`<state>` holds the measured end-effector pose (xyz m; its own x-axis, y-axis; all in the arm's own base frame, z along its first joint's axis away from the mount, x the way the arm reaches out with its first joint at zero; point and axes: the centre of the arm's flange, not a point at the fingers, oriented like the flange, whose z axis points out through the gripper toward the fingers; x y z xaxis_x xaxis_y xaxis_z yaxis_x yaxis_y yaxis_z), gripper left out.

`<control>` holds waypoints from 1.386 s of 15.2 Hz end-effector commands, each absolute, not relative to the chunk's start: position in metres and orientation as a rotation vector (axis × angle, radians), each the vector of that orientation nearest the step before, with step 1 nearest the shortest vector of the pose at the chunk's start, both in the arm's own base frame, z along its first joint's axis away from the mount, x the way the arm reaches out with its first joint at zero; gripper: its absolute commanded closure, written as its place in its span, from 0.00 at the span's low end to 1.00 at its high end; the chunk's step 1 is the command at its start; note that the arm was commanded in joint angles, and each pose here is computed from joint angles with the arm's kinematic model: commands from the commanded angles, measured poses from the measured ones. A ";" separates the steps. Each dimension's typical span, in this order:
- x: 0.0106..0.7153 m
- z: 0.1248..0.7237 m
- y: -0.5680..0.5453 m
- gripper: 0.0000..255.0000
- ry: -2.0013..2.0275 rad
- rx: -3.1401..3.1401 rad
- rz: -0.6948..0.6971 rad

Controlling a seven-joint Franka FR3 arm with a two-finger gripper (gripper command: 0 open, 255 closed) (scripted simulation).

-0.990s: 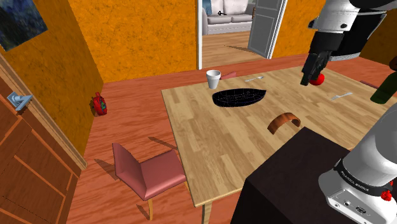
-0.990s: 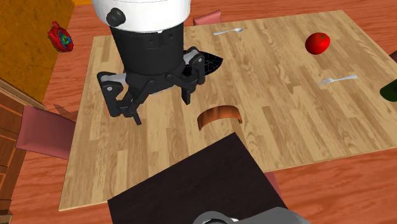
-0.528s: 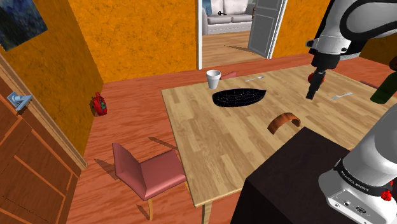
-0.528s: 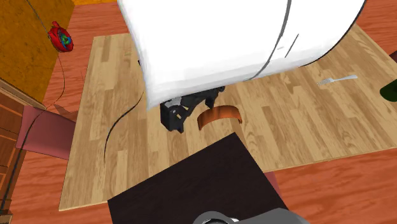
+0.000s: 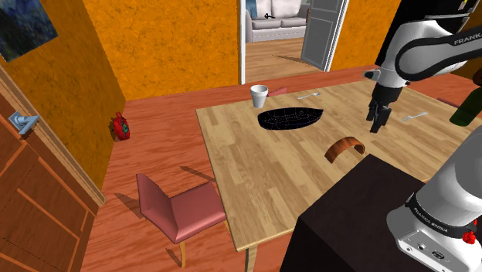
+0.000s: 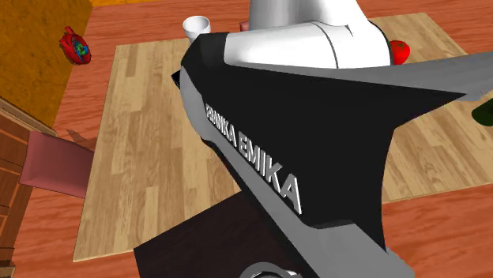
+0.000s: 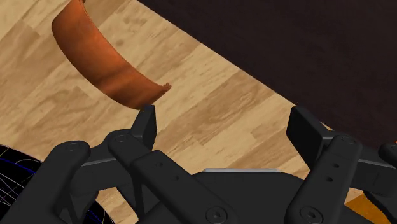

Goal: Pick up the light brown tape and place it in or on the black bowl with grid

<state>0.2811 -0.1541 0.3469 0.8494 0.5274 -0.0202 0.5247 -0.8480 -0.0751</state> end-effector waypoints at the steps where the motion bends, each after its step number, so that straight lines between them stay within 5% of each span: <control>1: 0.285 0.328 -0.172 0.00 -0.952 -2.935 0.052; 14: 0.343 0.205 -0.257 0.00 -1.586 -2.710 0.004; 21: 0.343 0.168 -0.257 0.00 -1.586 -2.710 0.004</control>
